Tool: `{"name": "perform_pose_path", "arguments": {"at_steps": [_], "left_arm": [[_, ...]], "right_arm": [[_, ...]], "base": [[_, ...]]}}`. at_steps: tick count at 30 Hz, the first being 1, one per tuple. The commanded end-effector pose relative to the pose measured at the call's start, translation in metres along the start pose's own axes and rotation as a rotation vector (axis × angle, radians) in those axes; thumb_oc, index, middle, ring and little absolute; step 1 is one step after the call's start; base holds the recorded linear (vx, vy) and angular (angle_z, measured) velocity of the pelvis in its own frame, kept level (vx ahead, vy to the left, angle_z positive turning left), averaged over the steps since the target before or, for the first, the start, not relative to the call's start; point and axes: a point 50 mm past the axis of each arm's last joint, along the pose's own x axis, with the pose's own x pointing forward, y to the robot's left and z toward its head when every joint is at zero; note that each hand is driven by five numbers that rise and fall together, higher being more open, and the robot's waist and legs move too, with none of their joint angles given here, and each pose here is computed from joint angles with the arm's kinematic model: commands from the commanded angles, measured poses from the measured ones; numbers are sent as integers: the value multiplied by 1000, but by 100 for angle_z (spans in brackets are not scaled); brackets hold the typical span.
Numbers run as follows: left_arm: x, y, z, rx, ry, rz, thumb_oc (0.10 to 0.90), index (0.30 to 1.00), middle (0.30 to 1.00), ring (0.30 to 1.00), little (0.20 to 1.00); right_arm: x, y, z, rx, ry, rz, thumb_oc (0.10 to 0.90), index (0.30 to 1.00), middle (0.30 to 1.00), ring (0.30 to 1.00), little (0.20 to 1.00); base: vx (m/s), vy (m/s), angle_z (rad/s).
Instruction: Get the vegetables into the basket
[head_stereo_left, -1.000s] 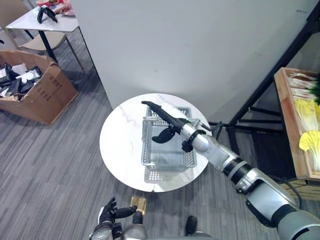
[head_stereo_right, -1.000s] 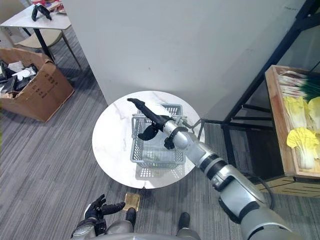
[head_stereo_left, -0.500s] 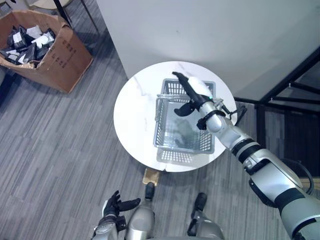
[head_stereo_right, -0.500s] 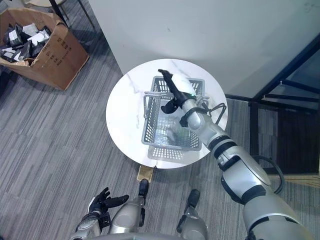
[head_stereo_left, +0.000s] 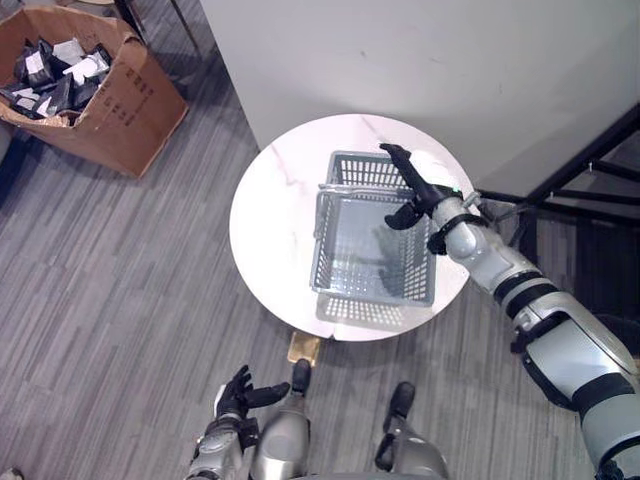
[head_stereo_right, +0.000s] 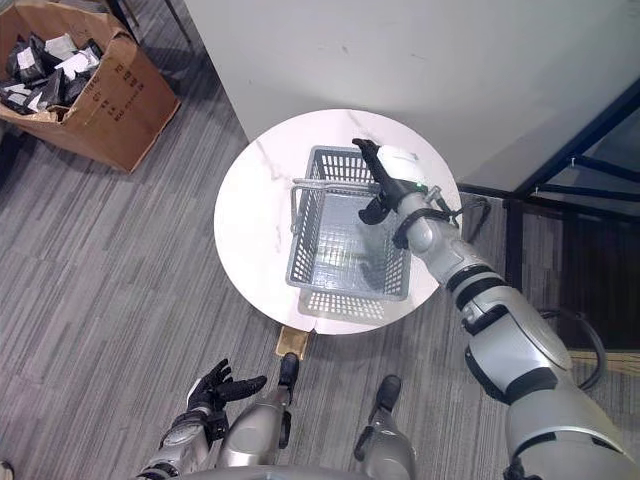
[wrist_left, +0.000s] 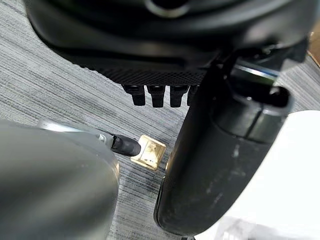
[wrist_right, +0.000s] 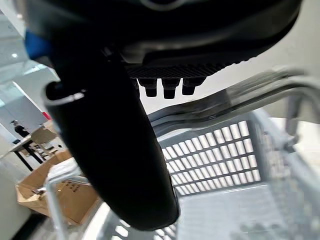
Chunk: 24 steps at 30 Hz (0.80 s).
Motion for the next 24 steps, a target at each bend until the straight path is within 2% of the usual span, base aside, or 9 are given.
{"name": "perform_pose_path", "arguments": {"at_steps": [1,6,13,20,24], "left_arm": [[1,0,3,59,-18,-24,900,1000,1000,1000,1000],[1,-2,3,69,-16,-37,900,1000,1000,1000,1000],[-1,0,-3,87,7,-29,900,1000,1000,1000,1000],[-1,-2,-5,81,18,-30,900,1000,1000,1000,1000],[-1,0,-8,85,29,-27,900,1000,1000,1000,1000]], "right_arm": [[20,-57,17,-131,-68,-169,400,300,300,300,300],[13,-45,-4,-147,23,-147,400,300,300,300,300],[15,-24,28,-65,-110,-141,400,300,300,300,300],[15,-19,89,251,-289,-246,400,300,300,300,300],[9,-21,103,338,-353,-262,400,300,300,300,300]], "base": [[0,0,0],[-1,0,-1],[1,1,-1],[2,1,-4],[3,-2,-1]]}}
